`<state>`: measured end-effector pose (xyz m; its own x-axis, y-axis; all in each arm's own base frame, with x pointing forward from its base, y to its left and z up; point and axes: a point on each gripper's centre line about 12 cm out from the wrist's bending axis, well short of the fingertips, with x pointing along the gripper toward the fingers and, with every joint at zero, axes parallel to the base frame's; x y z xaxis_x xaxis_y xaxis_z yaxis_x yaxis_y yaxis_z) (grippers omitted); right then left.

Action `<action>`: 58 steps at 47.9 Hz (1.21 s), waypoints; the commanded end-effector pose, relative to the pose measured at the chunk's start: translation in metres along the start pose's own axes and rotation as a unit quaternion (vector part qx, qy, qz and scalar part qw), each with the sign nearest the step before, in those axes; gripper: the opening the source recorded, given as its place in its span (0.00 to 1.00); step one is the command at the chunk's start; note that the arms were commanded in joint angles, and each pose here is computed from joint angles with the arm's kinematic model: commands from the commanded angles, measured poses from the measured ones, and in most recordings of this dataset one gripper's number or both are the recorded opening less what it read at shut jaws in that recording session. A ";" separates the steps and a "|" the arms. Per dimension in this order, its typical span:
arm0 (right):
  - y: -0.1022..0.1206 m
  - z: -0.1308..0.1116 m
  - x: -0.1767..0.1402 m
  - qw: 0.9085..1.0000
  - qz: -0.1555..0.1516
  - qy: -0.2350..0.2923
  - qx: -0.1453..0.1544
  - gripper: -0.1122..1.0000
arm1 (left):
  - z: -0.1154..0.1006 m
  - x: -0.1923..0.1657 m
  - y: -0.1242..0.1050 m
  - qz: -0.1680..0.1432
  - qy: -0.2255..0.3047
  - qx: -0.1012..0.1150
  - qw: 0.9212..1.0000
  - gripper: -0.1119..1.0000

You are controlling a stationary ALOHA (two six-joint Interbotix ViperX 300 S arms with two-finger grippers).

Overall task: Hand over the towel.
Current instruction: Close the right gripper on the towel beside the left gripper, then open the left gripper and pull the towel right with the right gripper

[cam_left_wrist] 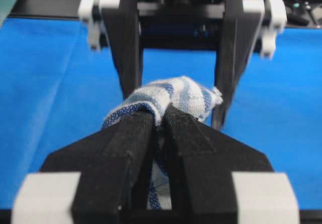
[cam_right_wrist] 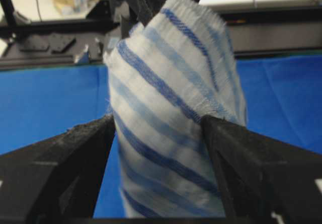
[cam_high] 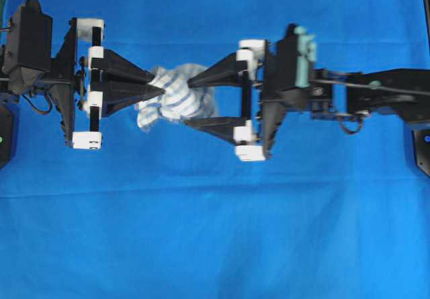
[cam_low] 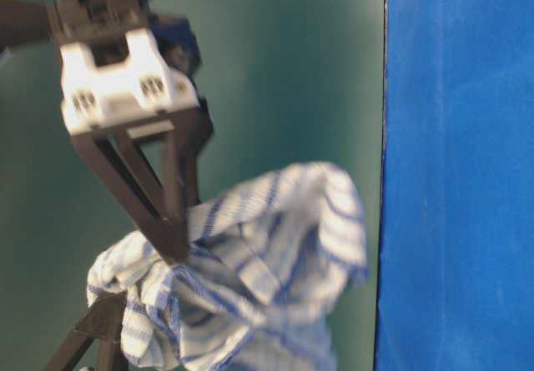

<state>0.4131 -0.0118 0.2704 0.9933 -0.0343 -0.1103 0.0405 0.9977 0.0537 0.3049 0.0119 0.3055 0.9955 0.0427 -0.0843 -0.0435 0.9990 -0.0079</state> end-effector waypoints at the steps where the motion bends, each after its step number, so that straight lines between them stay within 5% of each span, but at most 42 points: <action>1: 0.002 0.015 0.005 1.000 0.002 -0.013 -0.001 0.74 | 0.007 0.000 -0.001 -0.002 -0.011 0.000 1.000 0.13; 21: -0.001 0.015 0.008 1.000 -0.002 -0.011 0.004 0.71 | 0.007 0.001 -0.004 -0.007 -0.011 0.003 1.000 0.13; 32: -0.001 0.015 0.008 1.000 -0.002 -0.010 -0.002 0.17 | 0.008 0.002 -0.004 -0.007 -0.015 0.000 1.000 0.13; 46: -0.001 0.015 0.006 1.000 -0.001 -0.009 -0.003 0.16 | 0.010 0.002 -0.002 -0.004 -0.027 0.000 1.000 0.14; 50: -0.001 0.015 -0.001 1.000 -0.001 -0.009 -0.002 0.16 | 0.010 0.000 -0.003 -0.004 -0.027 -0.004 1.000 0.27; 58: -0.002 0.017 -0.026 1.000 -0.002 -0.015 0.004 0.16 | 0.013 -0.011 -0.003 -0.005 -0.036 -0.009 0.999 0.73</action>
<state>0.4019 -0.0138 0.2703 0.9901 -0.0392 -0.1346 0.0470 0.9974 0.0554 0.3000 0.0086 0.3078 0.9980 0.0327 -0.0537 -0.0340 0.9992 -0.0232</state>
